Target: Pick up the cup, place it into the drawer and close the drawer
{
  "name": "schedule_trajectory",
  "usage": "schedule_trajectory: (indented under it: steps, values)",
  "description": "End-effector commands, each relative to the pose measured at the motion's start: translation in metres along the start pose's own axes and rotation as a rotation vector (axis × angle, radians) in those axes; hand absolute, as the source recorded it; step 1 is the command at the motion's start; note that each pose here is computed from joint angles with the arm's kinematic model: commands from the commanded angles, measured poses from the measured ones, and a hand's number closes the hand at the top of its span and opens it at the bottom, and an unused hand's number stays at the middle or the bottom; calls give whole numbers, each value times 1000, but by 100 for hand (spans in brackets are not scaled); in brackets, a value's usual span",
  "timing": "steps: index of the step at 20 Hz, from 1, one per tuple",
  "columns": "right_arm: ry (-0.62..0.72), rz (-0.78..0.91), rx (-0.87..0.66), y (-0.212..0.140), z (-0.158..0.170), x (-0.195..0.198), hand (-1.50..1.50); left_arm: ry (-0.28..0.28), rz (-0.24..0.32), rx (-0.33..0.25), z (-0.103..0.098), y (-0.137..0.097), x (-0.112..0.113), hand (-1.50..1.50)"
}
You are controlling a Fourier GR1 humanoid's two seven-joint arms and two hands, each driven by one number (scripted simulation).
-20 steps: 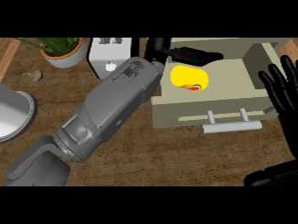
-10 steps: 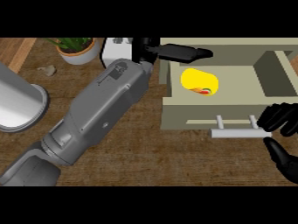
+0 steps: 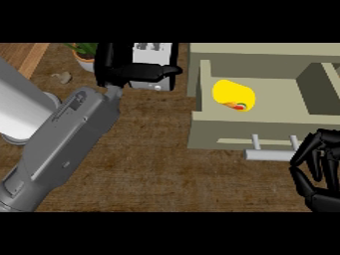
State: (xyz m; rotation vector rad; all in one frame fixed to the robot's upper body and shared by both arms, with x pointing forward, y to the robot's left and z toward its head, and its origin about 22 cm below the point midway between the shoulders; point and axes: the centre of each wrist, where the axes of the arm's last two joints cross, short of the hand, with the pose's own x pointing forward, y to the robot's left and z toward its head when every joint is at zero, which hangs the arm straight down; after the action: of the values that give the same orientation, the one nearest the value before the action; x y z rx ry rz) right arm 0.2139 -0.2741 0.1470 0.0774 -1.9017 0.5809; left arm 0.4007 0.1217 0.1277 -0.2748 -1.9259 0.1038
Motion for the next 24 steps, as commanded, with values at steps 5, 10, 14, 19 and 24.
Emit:
schedule_trajectory:
  steps: [5,10,14,19,24]
  values:
    - [83,114,6,1,-5,-10,150,30,7,63,57,85,18,-150]
    - [75,313,141,38,-14,-28,150,37,26,49,88,107,23,-150]
    - [115,533,219,31,-23,-42,150,61,32,47,100,138,20,-150]
    - [140,609,233,51,-46,-72,150,33,19,58,137,161,24,-150]
    - [182,614,241,67,-60,-127,-150,45,21,78,160,178,14,-150]
